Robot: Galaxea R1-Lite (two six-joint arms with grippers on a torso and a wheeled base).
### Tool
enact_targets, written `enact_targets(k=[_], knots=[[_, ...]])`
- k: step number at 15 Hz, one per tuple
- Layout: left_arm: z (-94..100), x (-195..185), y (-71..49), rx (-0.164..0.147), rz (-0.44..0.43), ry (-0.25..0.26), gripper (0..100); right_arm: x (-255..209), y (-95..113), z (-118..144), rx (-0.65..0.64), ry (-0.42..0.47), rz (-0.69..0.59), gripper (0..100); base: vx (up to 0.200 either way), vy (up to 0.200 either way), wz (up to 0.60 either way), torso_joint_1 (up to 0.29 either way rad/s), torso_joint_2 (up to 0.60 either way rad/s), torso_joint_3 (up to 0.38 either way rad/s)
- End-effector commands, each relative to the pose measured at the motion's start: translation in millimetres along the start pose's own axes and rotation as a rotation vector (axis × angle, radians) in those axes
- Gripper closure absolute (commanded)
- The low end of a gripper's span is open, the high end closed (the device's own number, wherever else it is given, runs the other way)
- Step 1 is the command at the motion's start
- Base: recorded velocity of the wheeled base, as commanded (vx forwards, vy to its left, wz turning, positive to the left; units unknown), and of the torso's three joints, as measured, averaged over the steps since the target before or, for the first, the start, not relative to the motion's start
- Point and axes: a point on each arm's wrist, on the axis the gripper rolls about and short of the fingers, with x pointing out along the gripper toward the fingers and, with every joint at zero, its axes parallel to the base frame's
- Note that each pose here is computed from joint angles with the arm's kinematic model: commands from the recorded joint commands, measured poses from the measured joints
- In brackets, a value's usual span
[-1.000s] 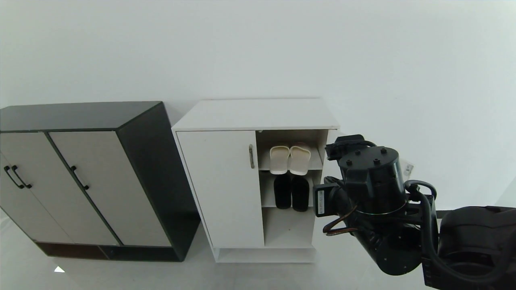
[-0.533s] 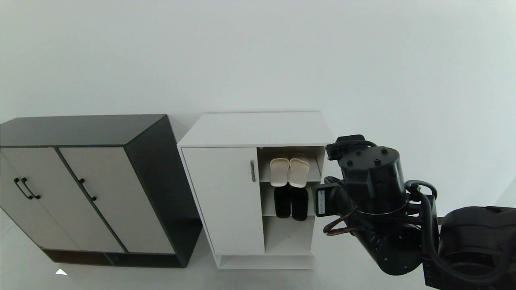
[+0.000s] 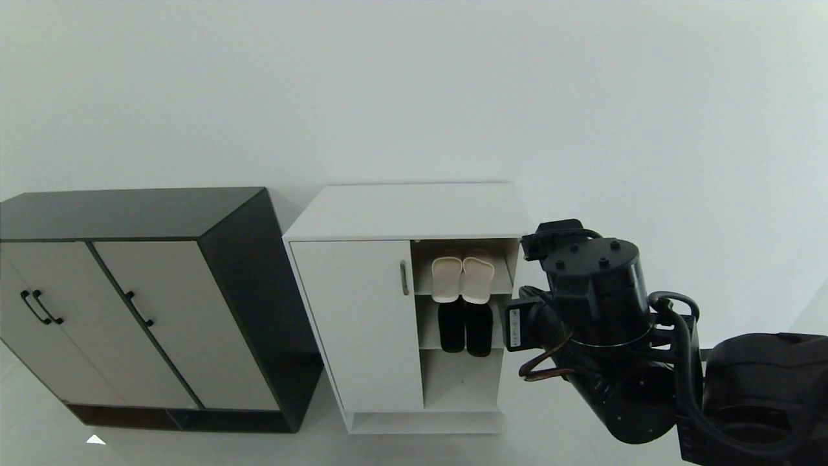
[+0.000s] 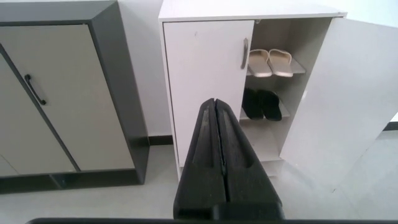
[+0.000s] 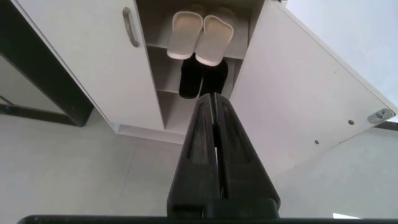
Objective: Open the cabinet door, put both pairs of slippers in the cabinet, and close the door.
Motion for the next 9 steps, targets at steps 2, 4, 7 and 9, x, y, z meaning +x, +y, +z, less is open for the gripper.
enact_targets(k=[2, 4, 7, 9], knots=[[0.1, 0.1, 0.0, 0.000, 0.000, 0.000, 100, 1.9, -2.0, -0.7, -0.002, 0.003, -0.008, 100, 0.000, 0.000, -0.60, 0.002, 0.00, 0.005], [-0.1, 0.1, 0.0, -0.002, 0.000, 0.002, 100, 7.6, -6.9, -0.2, 0.003, 0.004, -0.031, 100, 0.000, 0.000, 0.00, 0.000, 0.00, 0.000], [-0.1, 0.1, 0.0, 0.000, 0.000, 0.002, 100, 38.9, -26.9, 4.7, 0.010, 0.000, -0.072, 100, 0.000, 0.000, 0.00, 0.000, 0.00, 0.000], [-0.1, 0.1, 0.0, 0.001, 0.000, 0.002, 100, 67.0, -45.3, 8.4, 0.039, -0.010, -0.098, 100, 0.000, 0.000, 0.00, 0.000, 0.00, 0.000]])
